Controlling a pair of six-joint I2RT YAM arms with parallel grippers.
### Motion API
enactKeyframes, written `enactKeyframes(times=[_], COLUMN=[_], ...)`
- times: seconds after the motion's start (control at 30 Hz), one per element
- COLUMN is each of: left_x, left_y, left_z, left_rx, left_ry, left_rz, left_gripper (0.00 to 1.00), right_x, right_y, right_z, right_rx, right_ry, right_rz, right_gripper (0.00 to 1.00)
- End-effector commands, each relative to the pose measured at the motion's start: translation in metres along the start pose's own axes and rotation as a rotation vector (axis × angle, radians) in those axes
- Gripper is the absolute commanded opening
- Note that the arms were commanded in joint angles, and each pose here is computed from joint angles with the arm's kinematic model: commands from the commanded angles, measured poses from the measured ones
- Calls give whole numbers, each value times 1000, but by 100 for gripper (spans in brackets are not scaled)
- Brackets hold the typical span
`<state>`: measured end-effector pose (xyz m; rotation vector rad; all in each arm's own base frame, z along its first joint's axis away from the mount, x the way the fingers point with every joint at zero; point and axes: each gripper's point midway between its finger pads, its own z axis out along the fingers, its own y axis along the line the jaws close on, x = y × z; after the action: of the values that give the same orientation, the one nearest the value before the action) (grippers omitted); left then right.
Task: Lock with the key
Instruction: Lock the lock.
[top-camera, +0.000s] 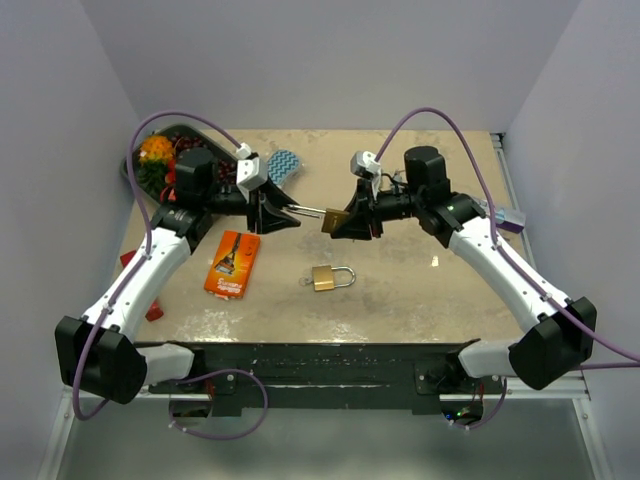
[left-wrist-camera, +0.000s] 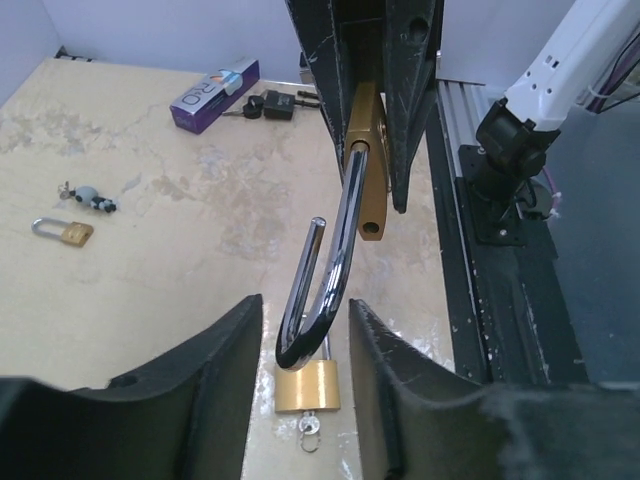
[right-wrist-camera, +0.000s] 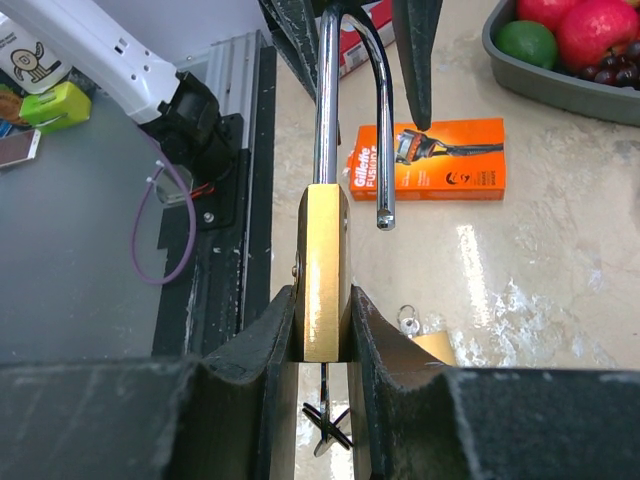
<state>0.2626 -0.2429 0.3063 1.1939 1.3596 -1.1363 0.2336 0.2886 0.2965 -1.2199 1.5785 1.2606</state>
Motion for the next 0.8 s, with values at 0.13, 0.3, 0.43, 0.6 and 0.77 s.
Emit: enactKeyframes(times=[0.13,0.3,0.43,0.6,0.77], left_x=[-19,-25,-25,-29,-34], left_y=[-23,-31,-31,-41,-52], left_z=[-1,5,12,22,35], left_rx=[76,107,96,126,153], left_ry=[-51,-45,-36,-36,-56], left_rz=[19,-74,-105,-95,-53], left_gripper=[18,0,0,0,0], right_x=[-49,-60,-62,-65,-70], right_y=[17,13,15,23,31], right_z=[-11,-12,-9,-2,7], right_rx=[6,57,47,20,-18], right_ry=[-92,-120,-114,-122,-132], right_rz=[-173,-251,-278,-287,-295], right_gripper=[0,0,0,0,0])
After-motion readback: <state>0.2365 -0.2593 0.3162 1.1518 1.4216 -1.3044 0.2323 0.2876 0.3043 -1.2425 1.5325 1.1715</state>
